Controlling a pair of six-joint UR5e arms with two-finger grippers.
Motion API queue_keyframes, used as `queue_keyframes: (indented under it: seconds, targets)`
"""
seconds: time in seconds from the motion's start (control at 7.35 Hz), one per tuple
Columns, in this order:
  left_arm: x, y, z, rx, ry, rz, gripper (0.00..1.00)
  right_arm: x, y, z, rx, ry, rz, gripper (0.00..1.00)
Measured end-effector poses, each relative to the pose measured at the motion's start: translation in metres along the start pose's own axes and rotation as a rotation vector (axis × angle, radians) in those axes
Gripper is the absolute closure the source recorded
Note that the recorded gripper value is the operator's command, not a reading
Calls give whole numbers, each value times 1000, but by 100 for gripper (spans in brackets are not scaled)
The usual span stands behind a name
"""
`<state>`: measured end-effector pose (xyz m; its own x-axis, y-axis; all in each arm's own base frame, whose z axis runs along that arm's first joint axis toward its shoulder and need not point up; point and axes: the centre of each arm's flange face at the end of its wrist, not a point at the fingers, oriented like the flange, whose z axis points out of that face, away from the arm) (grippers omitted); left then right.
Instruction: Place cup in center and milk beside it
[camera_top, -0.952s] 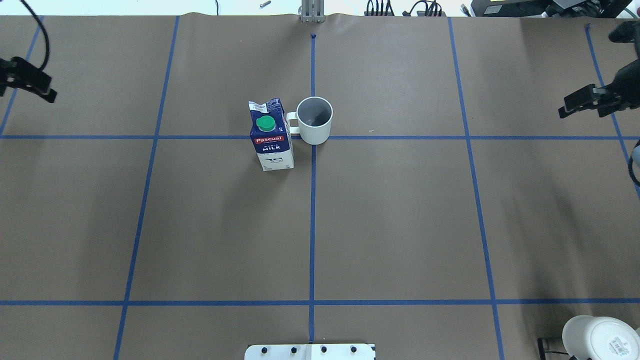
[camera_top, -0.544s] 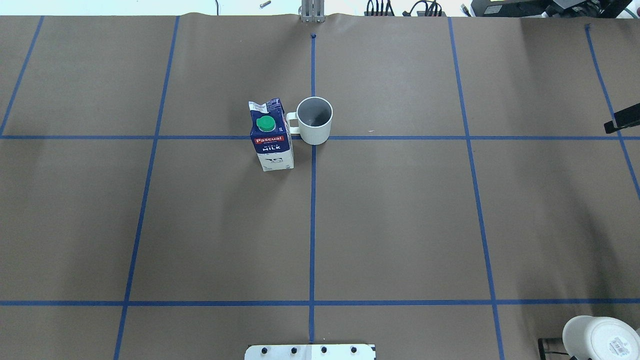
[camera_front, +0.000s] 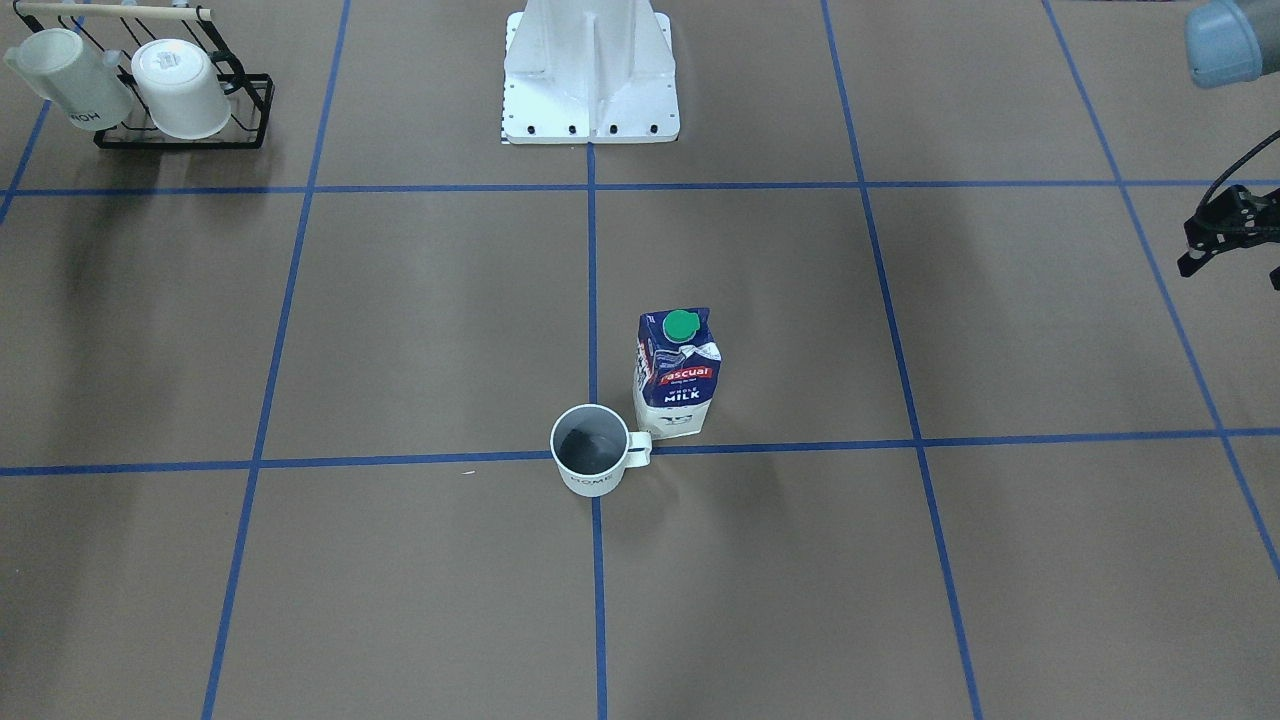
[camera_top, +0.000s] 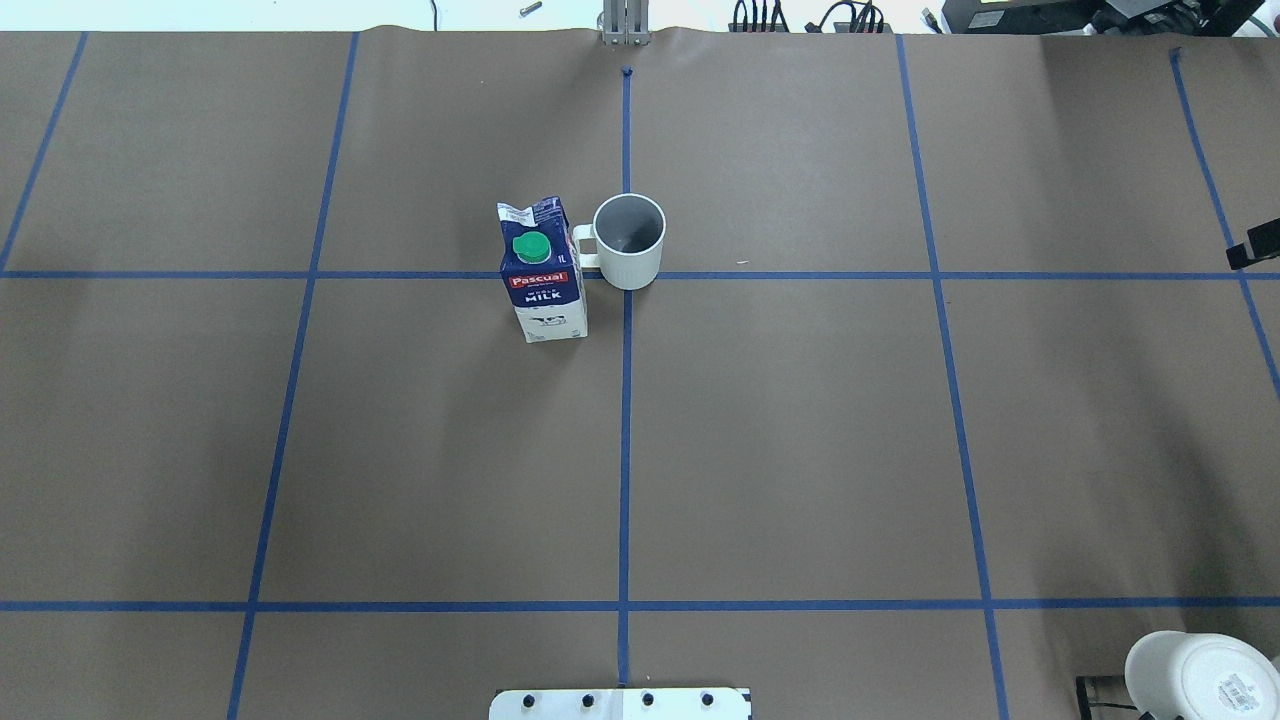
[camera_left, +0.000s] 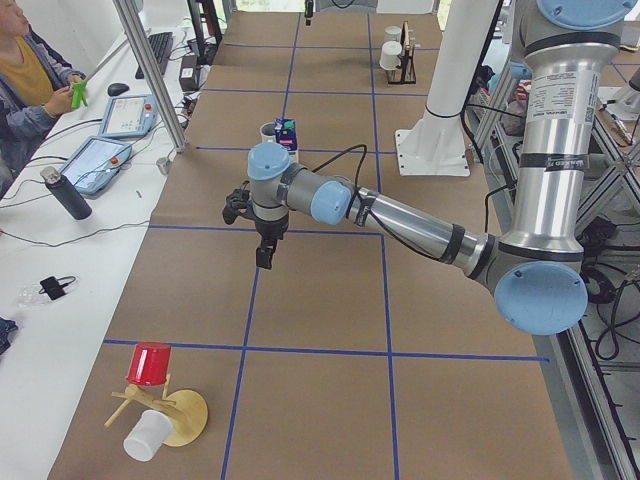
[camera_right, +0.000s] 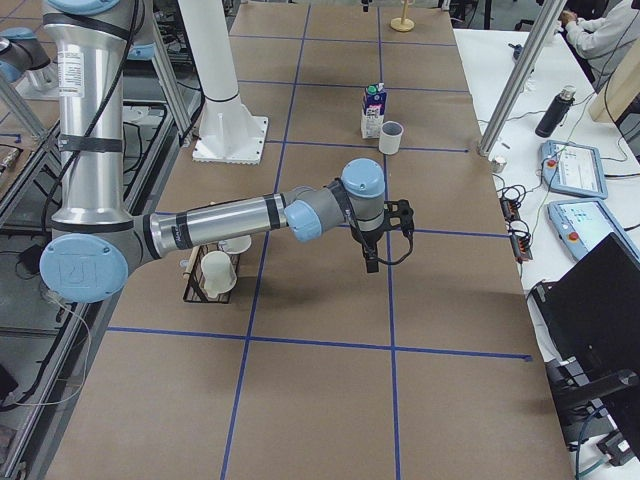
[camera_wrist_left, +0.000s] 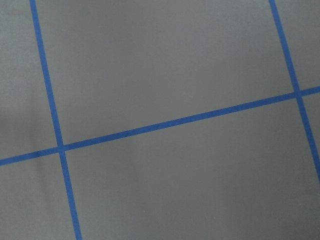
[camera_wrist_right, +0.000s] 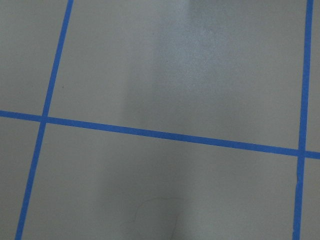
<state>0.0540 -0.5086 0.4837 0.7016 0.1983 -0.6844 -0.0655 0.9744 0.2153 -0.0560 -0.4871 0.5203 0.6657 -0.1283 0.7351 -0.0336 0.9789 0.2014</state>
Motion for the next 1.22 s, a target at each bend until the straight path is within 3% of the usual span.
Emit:
queue_keyframes:
  seconds: [0.82,1.22]
  targets:
    - [-10,-15,7,-11,-10,-23,2,5,-4,4,-1,30,6,0]
    - [-17,-17,19,-29,-10,-42,2,0,-9,-8,-39,44,7,0]
